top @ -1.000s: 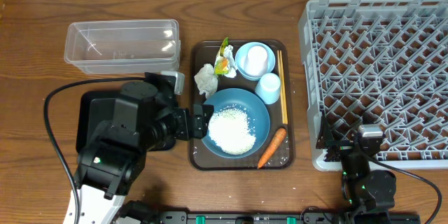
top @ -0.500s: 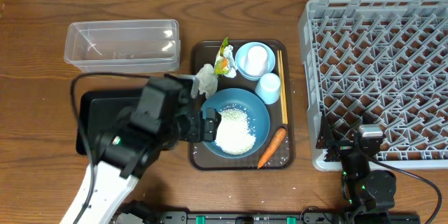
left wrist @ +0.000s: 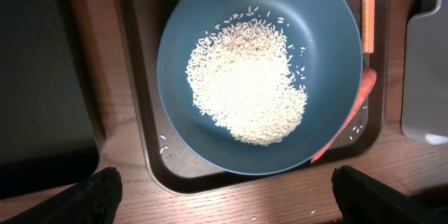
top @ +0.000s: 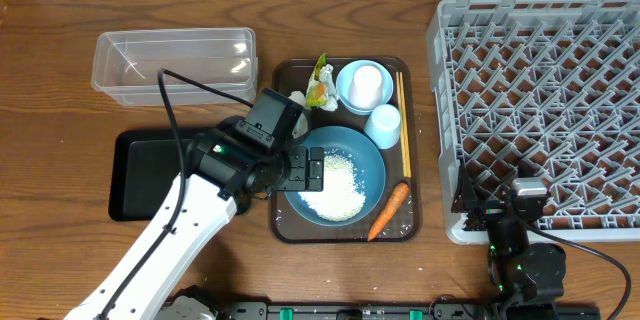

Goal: Sort waste into correct bins and load items into the dishwasher rack
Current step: 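Move the left gripper over the blue rice bowl on the brown tray, then lower the left gripper to the right rim of the blue bowl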

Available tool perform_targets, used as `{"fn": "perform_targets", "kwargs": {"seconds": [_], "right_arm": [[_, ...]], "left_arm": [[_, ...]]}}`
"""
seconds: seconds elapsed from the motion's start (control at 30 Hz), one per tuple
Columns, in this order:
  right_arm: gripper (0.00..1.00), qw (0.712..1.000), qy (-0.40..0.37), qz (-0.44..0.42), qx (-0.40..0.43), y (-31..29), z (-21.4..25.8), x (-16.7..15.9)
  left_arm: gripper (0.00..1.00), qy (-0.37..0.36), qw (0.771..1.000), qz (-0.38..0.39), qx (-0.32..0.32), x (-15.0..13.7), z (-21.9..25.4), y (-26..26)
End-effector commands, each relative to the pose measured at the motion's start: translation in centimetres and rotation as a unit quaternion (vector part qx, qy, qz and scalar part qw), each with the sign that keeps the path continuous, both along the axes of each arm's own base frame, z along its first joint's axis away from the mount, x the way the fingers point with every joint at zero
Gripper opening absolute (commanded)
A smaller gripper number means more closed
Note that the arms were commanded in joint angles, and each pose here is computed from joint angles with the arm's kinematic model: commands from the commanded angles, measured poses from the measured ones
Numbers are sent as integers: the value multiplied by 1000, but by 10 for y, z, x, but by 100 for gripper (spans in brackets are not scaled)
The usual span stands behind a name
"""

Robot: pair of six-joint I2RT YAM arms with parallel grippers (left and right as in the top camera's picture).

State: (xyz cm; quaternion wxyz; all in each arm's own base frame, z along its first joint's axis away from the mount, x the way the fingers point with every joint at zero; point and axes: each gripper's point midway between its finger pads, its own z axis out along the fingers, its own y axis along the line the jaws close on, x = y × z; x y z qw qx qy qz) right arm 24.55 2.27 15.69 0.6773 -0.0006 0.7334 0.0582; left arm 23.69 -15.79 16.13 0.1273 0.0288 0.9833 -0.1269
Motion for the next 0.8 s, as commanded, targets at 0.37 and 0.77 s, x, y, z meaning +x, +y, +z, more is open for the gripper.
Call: {"fn": "perform_targets", "kwargs": {"seconds": [0.37, 0.77], "right_arm": [[99, 1000, 2, 13, -7, 6, -2, -1], [99, 1000, 2, 13, -7, 6, -2, -1]], "left_arm": [[98, -16, 992, 89, 83, -3, -4, 14], [98, 18, 995, 81, 47, 0, -25, -23]]}}
